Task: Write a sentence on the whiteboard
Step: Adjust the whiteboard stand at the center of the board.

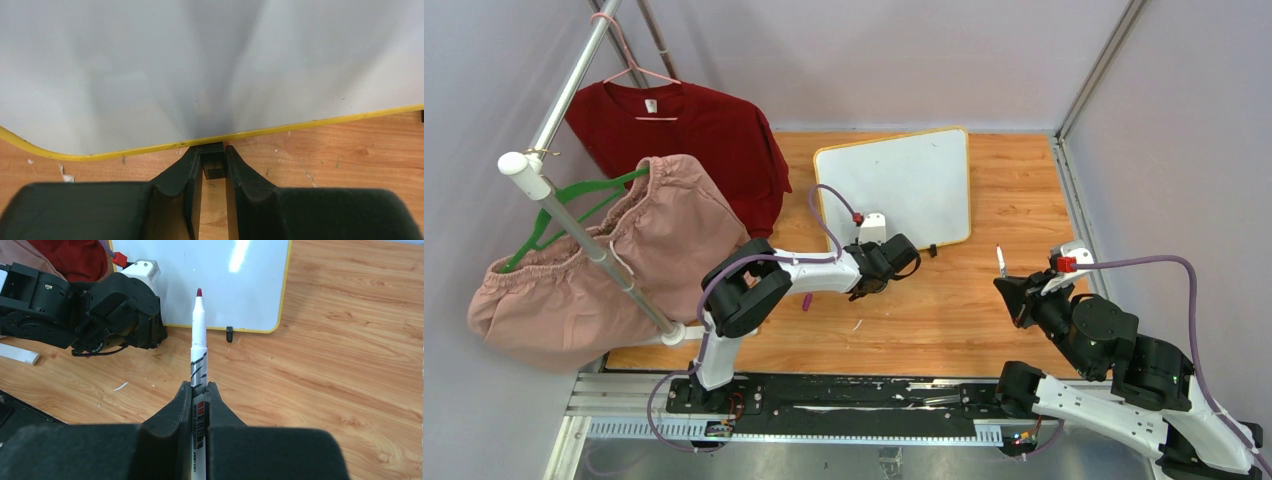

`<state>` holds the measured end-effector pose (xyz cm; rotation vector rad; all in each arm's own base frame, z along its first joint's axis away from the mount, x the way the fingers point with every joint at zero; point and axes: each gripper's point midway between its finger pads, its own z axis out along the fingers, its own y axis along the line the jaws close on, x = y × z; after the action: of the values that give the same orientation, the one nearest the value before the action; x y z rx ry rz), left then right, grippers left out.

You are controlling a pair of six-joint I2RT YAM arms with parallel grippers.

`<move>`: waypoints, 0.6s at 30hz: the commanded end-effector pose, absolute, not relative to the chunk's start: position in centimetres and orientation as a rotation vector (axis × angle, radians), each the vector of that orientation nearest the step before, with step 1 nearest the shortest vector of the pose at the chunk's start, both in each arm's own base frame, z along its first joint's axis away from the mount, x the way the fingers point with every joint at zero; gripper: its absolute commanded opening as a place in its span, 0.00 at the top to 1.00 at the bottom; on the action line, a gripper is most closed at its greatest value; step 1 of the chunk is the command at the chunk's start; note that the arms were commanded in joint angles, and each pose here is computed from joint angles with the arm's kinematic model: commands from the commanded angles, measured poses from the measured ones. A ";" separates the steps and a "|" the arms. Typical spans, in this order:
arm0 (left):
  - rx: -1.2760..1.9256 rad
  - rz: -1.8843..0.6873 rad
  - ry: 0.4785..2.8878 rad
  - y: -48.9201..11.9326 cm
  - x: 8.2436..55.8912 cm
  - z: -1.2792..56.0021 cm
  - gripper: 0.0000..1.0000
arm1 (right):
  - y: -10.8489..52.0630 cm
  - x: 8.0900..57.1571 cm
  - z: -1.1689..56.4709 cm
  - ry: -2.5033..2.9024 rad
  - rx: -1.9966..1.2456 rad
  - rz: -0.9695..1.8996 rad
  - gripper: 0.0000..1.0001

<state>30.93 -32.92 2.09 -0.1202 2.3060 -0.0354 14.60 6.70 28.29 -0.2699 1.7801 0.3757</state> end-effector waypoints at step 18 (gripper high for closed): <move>-0.004 -0.108 2.385 -34.6 29.8 -0.1 0.75 | 6.6 14.9 29.0 1.770 -0.258 0.354 1.00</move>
<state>31.53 -35.18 2.09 -0.0290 2.3066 -0.1358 14.67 6.83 28.22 -0.2743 1.7849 0.3703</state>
